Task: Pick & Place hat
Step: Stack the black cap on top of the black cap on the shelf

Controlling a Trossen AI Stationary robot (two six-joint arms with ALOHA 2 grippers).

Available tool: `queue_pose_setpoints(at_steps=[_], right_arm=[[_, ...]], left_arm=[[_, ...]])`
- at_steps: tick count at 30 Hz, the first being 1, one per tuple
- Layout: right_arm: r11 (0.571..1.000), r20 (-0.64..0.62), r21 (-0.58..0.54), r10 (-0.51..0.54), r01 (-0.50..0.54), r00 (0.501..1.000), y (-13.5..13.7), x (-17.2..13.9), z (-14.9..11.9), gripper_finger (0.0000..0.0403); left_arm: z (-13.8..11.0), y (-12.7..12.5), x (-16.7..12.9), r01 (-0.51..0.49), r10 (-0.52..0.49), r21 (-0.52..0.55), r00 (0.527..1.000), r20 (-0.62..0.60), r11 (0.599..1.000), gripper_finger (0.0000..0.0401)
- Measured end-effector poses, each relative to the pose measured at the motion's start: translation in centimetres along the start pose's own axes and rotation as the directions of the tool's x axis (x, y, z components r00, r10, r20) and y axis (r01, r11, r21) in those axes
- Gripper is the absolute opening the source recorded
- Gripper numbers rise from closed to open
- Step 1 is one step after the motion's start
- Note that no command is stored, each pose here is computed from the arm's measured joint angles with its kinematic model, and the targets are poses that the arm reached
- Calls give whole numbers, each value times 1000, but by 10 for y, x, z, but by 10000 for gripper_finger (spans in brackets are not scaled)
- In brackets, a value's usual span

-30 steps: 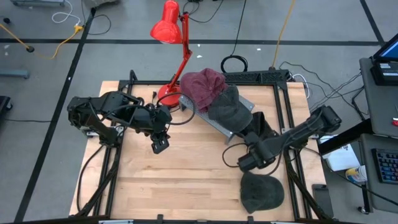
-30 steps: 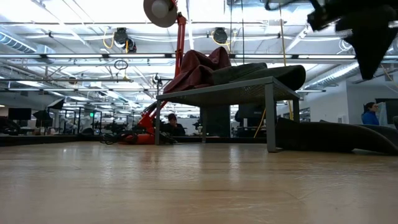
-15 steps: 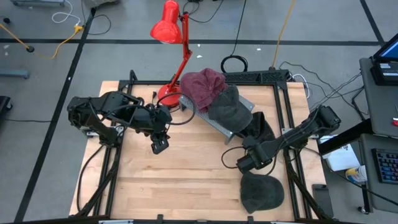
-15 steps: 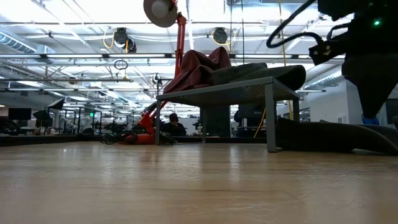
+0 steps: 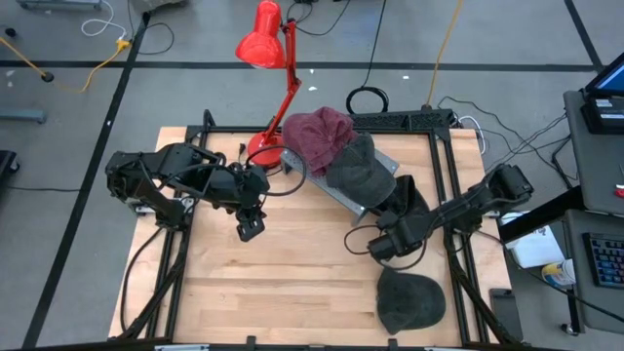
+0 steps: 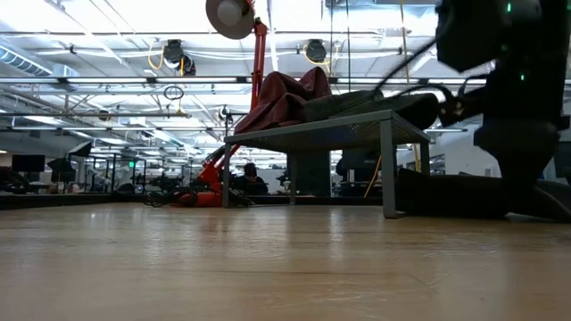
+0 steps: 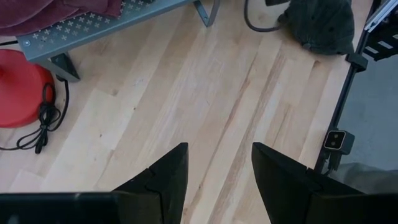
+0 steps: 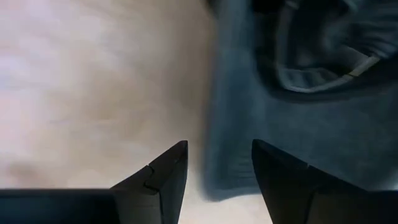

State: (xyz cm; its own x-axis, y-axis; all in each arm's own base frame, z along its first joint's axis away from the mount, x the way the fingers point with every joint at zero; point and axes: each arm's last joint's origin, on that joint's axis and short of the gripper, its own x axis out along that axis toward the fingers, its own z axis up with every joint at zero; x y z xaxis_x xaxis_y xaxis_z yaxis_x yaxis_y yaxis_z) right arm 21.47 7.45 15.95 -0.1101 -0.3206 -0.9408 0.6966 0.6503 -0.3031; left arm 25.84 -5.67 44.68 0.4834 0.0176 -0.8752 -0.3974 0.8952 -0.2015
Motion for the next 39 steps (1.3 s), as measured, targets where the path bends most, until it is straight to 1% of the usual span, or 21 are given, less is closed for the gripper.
queue_pose_setpoints(at_steps=[5, 8, 10, 12, 15, 16, 20, 23, 28, 32, 33, 36, 39], right_arm=[[997, -16, 51, -54, 55, 998, -9, 13, -1, 170], [997, -21, 49, -63, 64, 998, -10, 15, -1, 153], [997, -34, 53, -59, 61, 998, -10, 15, -2, 128], [997, -62, 52, -56, 59, 997, -11, 14, -3, 92], [996, -110, 48, -75, 81, 991, -13, 13, -7, 28], [994, -123, 48, -90, 96, 988, -14, 12, -10, 16], [989, -160, 57, -127, 138, 979, -17, 0, -17, 14], [990, -190, 10, -135, 140, 972, -18, -18, -21, 7], [991, -216, -120, -83, 58, 973, -10, -57, -21, 7], [979, -247, -195, 1, -50, 969, -5, -92, -19, 5], [974, -267, -216, 10, -70, 964, -6, -100, -19, 5], [952, -319, -254, 82, -168, 944, -5, -122, -19, 5], [914, -375, -294, 160, -280, 913, -4, -141, -21, 5]], left_arm=[[0, 0, 0, 0, 0, 0, 1000, 0, 1000, 182], [0, 0, 0, 0, 0, 2, 1000, 0, 1000, 182], [0, 0, 0, 0, 0, 4, 1000, 0, 1000, 182], [0, 0, 0, 0, 0, 5, 1000, 0, 1000, 182], [0, 0, 0, 0, 0, 5, 1000, 0, 1000, 182], [0, 0, 0, 0, 0, 5, 1000, 0, 1000, 182], [0, 0, 0, 0, 0, 7, 1000, 0, 1000, 182], [0, 0, 0, -1, 1, 18, 1000, 0, 1000, 182], [0, 0, 0, -1, 1, 30, 1000, 3, 1000, 182], [0, 0, 0, -1, 1, 33, 1000, 3, 999, 182], [0, 0, 0, -1, 1, 33, 1000, 3, 999, 182], [0, 0, 0, -1, 1, 33, 1000, 4, 999, 182], [0, 0, 0, 4, -4, 32, 1000, 0, 999, 182]])
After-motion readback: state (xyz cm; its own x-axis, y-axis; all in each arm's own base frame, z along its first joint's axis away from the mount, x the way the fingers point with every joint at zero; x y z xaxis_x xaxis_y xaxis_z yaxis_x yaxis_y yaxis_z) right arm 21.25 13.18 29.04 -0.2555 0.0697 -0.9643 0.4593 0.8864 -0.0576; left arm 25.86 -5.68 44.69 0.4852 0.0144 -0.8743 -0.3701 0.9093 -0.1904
